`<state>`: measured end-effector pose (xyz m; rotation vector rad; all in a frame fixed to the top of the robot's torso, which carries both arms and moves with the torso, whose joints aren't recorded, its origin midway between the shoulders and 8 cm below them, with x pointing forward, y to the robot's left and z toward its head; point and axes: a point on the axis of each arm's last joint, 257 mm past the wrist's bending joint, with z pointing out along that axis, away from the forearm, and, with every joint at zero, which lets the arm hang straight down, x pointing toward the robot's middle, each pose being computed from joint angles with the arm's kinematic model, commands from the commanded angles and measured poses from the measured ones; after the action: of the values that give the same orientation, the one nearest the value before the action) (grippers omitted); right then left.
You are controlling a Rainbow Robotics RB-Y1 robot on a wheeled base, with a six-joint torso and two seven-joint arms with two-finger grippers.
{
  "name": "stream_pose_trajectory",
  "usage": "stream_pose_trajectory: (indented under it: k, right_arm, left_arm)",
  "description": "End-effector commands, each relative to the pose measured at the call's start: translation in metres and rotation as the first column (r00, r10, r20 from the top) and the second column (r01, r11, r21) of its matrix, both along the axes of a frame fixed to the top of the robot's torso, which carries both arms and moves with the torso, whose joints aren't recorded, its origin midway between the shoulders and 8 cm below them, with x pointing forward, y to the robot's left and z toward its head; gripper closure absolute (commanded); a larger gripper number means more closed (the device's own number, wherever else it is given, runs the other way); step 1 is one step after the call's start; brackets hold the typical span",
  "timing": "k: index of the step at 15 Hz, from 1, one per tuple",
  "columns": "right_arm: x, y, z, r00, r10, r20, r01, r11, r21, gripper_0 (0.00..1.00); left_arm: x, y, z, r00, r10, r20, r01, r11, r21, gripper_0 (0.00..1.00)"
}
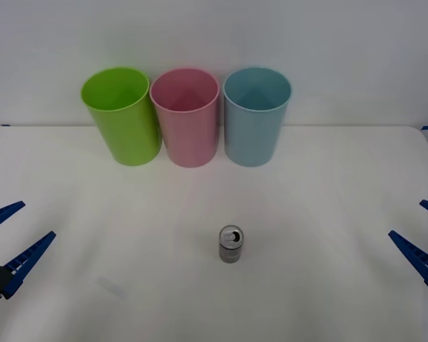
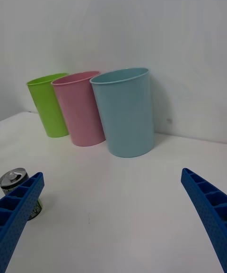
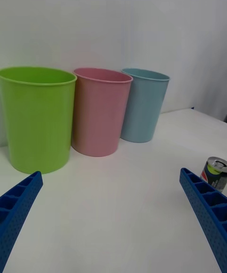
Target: Grasp the object on the table and drop it into the matching bin: aluminum can to the light blue bin, PET bottle to the pink bin.
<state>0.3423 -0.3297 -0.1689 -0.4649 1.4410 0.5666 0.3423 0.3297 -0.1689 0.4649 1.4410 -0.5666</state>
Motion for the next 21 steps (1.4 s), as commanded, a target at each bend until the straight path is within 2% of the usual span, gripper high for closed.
stream_pose_trajectory:
  k: [1,2,6,9,11,15,18,21]
  right_arm:
    - [0.000,0.000,0.000,1.000,0.000,0.000,0.000,1.000,0.000,0.00]
    - [0.001,0.006,-0.001,1.000,0.006,0.003,-0.006,1.000,0.015,0.00]
    - [0.004,0.015,0.004,1.000,0.023,0.013,-0.023,1.000,0.014,0.00]
    - [0.004,0.026,-0.007,0.998,0.059,-0.011,-0.059,0.998,0.003,0.00]
    - [0.003,0.033,-0.021,0.995,0.092,-0.045,-0.092,0.996,-0.003,0.00]
    - [0.000,0.050,-0.047,0.978,0.191,-0.083,-0.193,0.981,-0.016,0.00]
    - [0.007,0.061,-0.063,0.976,0.216,-0.038,-0.219,0.972,-0.083,0.00]
    - [0.013,0.083,-0.080,0.965,0.260,-0.016,-0.260,0.955,-0.144,0.00]
  left_arm:
    - [0.000,0.000,0.000,1.0000,0.000,0.000,0.000,1.000,0.000,0.00]
    - [0.000,0.000,0.000,1.0000,0.000,0.000,0.000,1.000,0.000,0.00]
    - [0.000,0.000,0.000,1.0000,0.000,0.000,0.000,1.000,0.000,0.00]
    - [0.000,0.000,0.000,1.0000,0.000,0.000,0.000,1.000,0.000,0.00]
    - [0.000,0.000,0.000,1.0000,0.000,0.000,0.000,1.000,0.000,0.00]
    - [0.000,0.000,0.000,1.0000,0.000,0.000,0.000,1.000,0.000,0.00]
    - [0.000,0.000,0.000,1.0000,0.000,0.000,0.000,1.000,0.000,0.00]
    - [0.000,0.000,0.000,1.0000,0.000,0.000,0.000,1.000,0.000,0.00]
